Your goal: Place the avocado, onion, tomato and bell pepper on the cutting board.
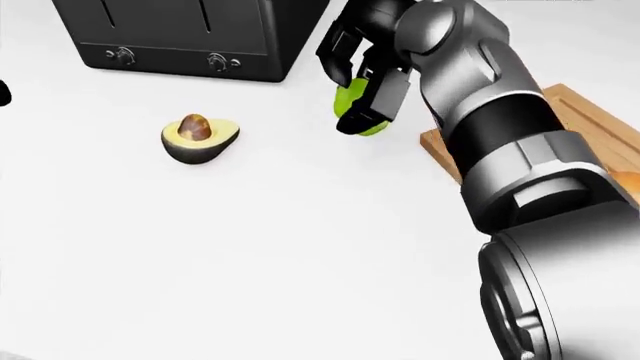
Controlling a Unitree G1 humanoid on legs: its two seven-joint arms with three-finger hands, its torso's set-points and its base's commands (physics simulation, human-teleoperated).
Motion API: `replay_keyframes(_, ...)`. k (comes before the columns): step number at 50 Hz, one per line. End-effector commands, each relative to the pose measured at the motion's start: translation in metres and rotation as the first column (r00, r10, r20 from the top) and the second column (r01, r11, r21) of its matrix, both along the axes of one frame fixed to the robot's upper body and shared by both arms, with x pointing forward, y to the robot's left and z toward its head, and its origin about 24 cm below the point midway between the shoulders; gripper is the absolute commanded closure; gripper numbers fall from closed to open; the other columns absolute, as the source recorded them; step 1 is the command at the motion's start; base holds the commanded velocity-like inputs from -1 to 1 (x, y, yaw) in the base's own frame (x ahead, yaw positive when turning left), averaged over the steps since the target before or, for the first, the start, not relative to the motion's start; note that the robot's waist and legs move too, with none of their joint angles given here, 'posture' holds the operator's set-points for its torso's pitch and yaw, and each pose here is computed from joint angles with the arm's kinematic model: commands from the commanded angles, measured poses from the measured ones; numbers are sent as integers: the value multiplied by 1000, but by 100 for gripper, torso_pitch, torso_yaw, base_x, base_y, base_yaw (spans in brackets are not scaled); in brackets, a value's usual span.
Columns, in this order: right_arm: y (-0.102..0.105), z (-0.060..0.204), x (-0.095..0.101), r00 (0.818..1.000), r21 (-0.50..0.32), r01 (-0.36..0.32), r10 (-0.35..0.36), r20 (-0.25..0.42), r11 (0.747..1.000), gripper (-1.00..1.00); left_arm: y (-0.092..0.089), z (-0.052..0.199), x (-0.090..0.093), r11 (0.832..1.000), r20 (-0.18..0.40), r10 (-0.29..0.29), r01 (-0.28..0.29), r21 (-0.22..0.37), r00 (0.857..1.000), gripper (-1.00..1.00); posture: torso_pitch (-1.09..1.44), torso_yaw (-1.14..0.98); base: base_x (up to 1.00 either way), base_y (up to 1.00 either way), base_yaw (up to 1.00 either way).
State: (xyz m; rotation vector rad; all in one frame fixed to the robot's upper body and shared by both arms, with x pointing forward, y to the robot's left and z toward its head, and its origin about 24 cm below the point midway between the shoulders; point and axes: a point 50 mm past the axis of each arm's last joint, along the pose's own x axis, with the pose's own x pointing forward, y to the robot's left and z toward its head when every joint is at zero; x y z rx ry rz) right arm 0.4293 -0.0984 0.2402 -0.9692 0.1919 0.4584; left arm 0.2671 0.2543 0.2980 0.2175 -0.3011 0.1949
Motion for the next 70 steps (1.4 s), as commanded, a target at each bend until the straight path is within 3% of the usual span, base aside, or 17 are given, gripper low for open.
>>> replay_keyframes(1,3,36,-1,993,12,-18,17,116,1000,100,0,15,-7,1000,82,11,-13,21,997,-100,0,35,0,0,0)
replay_keyframes(12,-23,55,-3,989,-8,51,-49,140,999,100,-1,15,-5,1000,84,8,-9,18,996,-100,0,35,0,0,0)
replay_keyframes(28,-84,84,-25,965,-23,209,-202,168,978,100,-1,14,-3,1000,81,6,-7,16,997,-100,0,35,0,0,0)
replay_keyframes(39,-116,86,-52,944,-16,289,-282,169,957,100,-2,12,-4,1000,78,5,-7,20,997,-100,0,35,0,0,0)
replay_keyframes(56,-146,91,-91,919,-23,370,-362,155,929,100,-4,13,0,1000,75,-5,3,20,997,-100,0,35,0,0,0)
replay_keyframes(70,-169,77,-86,885,0,451,-448,130,892,100,-5,14,0,1000,76,-9,7,26,997,-100,0,35,0,0,0)
